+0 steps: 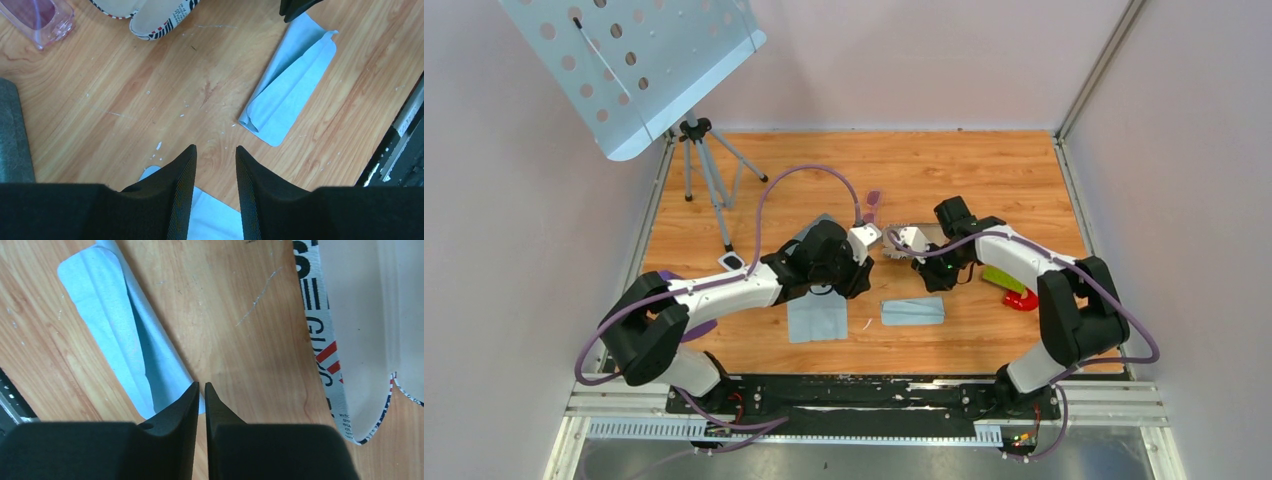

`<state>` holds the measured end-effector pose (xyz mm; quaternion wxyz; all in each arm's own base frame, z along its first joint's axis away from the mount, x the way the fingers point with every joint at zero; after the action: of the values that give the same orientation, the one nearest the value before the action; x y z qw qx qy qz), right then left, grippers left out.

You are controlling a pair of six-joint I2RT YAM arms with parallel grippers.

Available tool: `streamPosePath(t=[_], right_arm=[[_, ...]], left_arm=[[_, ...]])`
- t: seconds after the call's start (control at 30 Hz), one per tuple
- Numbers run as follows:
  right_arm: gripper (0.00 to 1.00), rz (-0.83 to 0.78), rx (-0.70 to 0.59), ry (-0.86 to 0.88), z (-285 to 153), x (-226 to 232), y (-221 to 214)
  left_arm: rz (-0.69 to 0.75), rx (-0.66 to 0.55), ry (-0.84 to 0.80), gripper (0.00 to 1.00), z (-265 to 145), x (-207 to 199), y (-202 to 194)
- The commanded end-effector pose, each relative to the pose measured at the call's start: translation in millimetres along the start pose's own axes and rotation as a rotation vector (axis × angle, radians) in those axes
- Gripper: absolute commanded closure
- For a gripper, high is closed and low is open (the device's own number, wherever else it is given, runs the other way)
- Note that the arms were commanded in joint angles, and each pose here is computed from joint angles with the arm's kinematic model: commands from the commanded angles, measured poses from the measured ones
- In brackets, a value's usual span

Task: Organize the sunglasses
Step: Fold the glasses cleaning cloth at the center of the board.

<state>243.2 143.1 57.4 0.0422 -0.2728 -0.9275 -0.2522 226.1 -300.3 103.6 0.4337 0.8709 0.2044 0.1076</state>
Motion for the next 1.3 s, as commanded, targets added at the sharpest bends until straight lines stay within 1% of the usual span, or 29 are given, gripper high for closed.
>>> streamPosePath(t=[0.0, 0.17, 0.43, 0.6, 0.63, 0.73, 1.27], right_arm=[[0.88, 0.008, 0.032, -0.005, 6, 0, -7], [0.88, 0.004, 0.031, 0.018, 6, 7, -12], [0.89, -0.011, 0.024, 0.065, 6, 18, -16], [0.89, -0.022, 0.017, 0.108, 5, 27, -17], [0.89, -0.025, 0.014, 0.116, 5, 29, -17], [0.88, -0.032, 0.01, 0.133, 4, 33, -17], [0.88, -0.026, 0.036, 0.183, 9, 42, -23]], left_arm=[[-0.036, -0.026, 0.045, 0.62, 0, 7, 5], [-0.045, -0.019, 0.073, 0.62, -1, 14, 4], [-0.048, -0.008, 0.063, 0.62, 0, 13, 0], [-0.051, 0.005, 0.095, 0.61, 0, 18, -2], [-0.059, 0.032, 0.105, 0.61, -1, 18, -8], [-0.069, 0.054, 0.132, 0.61, -2, 22, -14], [-0.071, 0.058, 0.141, 0.61, -5, 24, -13]])
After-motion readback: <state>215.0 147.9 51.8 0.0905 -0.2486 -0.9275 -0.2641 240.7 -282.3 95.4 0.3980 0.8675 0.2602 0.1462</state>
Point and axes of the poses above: each gripper's point midway between its finger pads, its own z axis out along the fingers, its own x axis along the line the jaws close on, y = z × x, the point moved 2 cm from there along -z, back along the fingers, and after that the axes turned 13 degrees about z, right-handed, at the moved point
